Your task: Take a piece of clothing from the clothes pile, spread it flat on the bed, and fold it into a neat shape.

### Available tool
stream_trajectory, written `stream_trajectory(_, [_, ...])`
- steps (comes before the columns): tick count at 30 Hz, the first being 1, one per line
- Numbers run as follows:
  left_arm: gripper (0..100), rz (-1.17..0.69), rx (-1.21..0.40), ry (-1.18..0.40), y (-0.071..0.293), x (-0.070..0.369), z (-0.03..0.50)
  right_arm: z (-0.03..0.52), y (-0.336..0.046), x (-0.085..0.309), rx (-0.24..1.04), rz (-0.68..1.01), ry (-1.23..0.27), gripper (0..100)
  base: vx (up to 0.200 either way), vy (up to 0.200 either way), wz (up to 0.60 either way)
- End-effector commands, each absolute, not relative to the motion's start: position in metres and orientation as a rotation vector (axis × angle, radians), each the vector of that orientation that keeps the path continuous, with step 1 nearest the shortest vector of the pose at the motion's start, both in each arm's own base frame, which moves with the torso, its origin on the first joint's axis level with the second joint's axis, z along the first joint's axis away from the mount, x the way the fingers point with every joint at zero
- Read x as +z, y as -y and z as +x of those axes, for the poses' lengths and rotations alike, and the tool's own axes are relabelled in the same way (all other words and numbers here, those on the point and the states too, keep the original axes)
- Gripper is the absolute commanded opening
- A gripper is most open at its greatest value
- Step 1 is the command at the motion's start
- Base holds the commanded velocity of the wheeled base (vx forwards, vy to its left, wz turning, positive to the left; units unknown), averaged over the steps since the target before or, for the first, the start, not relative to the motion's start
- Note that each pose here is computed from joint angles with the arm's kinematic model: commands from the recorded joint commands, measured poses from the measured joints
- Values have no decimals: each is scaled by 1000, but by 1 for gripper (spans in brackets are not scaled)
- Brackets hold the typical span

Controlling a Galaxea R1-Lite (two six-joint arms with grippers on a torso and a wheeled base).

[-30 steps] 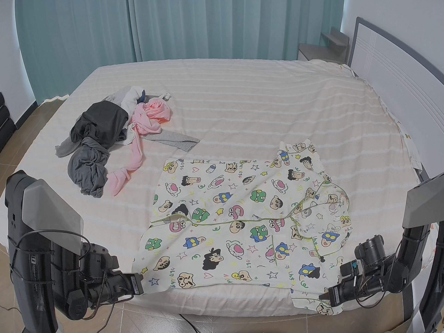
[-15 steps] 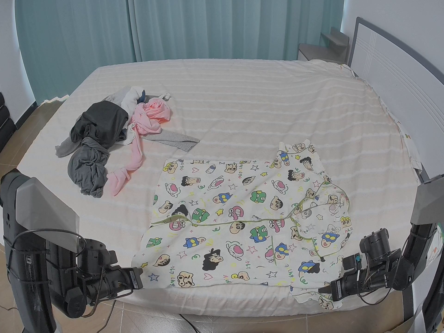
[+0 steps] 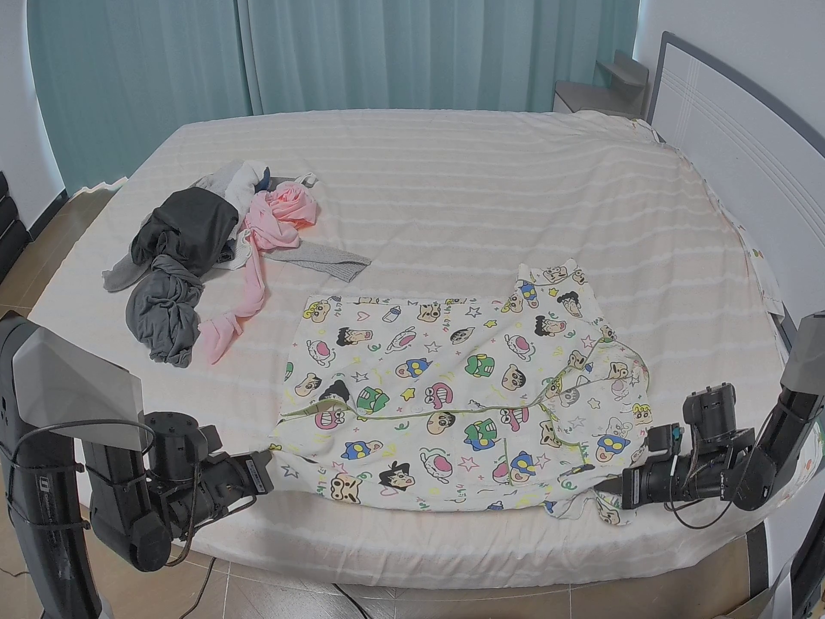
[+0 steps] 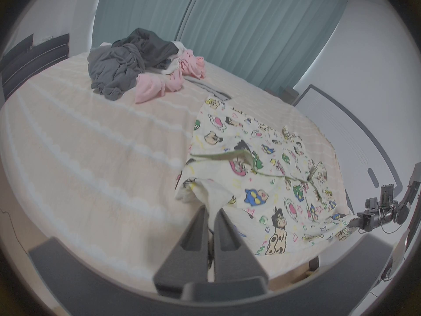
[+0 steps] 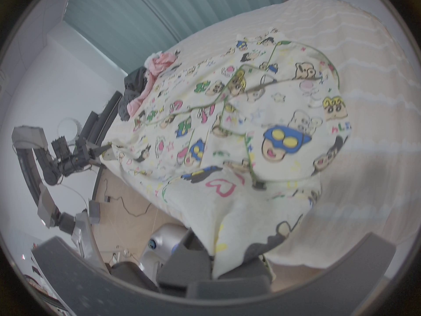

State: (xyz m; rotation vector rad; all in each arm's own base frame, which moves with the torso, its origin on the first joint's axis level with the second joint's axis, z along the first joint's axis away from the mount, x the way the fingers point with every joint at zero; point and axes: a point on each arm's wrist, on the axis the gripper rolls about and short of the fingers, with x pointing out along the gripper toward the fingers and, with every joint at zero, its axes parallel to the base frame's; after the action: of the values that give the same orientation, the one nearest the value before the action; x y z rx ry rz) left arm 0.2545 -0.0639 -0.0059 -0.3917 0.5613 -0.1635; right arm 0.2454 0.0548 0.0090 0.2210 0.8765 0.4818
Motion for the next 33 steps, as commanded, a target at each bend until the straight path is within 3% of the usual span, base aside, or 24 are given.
stream_trajectory(1, [0, -402, -175, -471, 68, 2, 271, 267, -53, 19, 457, 261, -804, 0, 0, 0, 0])
stream_trajectory(22, [0, -401, -55, -476, 88, 14, 360, 348, -44, 15, 390, 287, -761, 0, 0, 0, 0])
stream_trajectory(33, [0, -386, -43, -535, 94, 6, 373, 365, -39, 7, 371, 293, -745, 0, 0, 0, 0])
